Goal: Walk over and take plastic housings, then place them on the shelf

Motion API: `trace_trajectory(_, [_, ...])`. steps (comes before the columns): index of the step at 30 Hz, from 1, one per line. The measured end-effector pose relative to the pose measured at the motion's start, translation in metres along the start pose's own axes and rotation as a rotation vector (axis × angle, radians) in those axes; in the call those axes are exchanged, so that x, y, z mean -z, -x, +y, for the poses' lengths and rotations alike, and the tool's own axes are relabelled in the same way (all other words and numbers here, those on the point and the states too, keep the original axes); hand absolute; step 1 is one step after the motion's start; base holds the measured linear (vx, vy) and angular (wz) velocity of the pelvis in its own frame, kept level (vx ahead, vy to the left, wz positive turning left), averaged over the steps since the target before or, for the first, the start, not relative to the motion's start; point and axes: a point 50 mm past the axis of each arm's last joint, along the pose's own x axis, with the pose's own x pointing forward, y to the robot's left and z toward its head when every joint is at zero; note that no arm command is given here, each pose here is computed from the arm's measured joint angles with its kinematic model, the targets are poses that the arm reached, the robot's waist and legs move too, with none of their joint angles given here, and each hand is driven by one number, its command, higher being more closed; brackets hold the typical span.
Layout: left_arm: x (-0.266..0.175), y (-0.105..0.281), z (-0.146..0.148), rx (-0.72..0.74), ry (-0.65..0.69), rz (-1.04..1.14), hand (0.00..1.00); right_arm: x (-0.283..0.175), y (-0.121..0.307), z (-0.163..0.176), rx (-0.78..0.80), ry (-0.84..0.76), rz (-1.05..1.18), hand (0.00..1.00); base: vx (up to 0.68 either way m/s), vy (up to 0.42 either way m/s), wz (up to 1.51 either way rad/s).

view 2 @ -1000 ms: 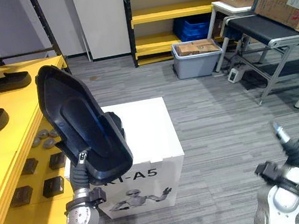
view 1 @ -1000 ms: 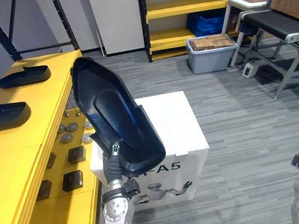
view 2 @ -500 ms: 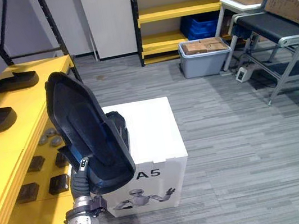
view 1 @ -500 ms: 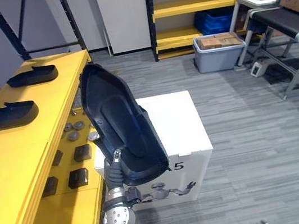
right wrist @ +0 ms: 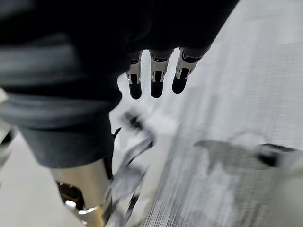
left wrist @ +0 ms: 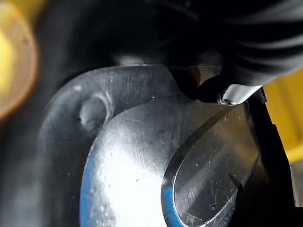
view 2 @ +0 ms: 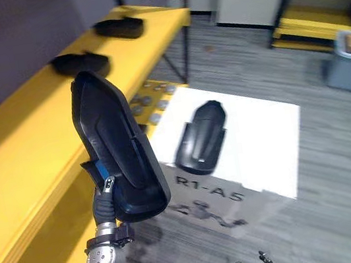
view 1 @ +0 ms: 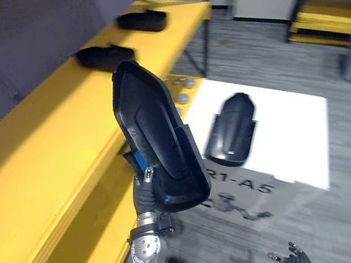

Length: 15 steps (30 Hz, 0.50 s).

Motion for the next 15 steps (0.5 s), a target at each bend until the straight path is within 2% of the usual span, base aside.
trace_trajectory(3, [-0.003,-0.004,0.0,0.008,-0.009,-0.018,1.0,-0.014,-0.006,0.009,-0.021,0.014,-0.024,0.0,0.27,0.333,1.15])
trace_trajectory(7, [-0.004,-0.005,-0.008,0.034,-0.038,-0.029,1.0,-0.003,-0.003,0.015,-0.039,0.026,0.023,0.0,0.24,0.188,0.98])
trace_trajectory(11, [-0.008,-0.012,-0.012,0.021,-0.087,-0.06,1.0,0.0,0.001,0.02,-0.048,0.015,0.025,0.0,0.19,-0.007,0.75])
trace_trajectory(15, [-0.016,-0.015,-0.028,0.061,-0.086,-0.104,1.0,0.014,0.013,0.029,-0.06,-0.027,0.042,0.0,0.13,-0.161,1.18])
